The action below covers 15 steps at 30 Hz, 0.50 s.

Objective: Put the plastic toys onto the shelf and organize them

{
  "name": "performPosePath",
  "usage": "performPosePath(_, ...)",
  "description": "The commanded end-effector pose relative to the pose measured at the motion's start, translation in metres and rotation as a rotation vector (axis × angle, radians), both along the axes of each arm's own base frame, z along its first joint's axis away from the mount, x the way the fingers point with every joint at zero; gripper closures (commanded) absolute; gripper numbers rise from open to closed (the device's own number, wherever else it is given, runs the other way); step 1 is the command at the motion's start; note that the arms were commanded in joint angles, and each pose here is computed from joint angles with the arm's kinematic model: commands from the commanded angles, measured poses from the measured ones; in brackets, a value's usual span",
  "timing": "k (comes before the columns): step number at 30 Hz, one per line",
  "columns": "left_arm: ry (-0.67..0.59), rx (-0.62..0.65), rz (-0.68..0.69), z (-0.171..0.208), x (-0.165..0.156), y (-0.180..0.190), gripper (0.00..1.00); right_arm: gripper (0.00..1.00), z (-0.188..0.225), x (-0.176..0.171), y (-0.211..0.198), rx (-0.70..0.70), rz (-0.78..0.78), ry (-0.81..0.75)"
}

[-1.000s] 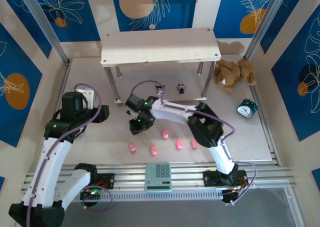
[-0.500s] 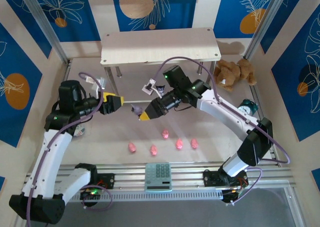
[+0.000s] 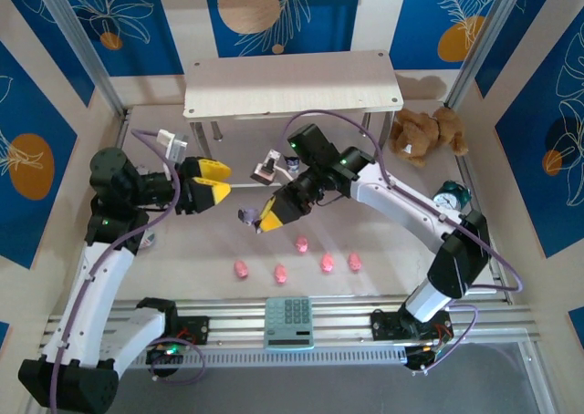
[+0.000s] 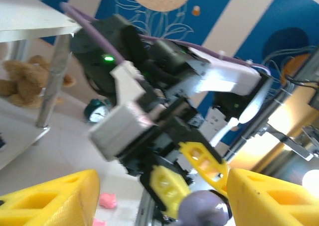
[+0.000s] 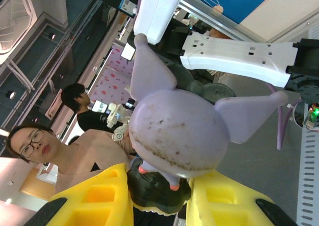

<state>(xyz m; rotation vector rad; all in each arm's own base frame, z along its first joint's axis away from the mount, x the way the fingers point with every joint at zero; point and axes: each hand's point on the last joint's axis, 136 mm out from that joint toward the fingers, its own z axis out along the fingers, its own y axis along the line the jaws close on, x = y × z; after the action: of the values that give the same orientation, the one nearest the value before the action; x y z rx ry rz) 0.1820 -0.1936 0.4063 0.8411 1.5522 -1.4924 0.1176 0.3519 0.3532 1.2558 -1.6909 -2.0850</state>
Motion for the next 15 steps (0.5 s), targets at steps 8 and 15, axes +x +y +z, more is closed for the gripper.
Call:
performPosePath(8,-0.147,0.017,-0.208,0.008,-0.044,0.002,0.27,0.88,0.054,0.034,0.007,0.217,-0.111,0.274)
performPosePath(15,-0.105,0.020,-0.209,-0.005,-0.029,0.001,0.27,0.87,0.056,0.017,0.015,0.217,-0.060,0.273)
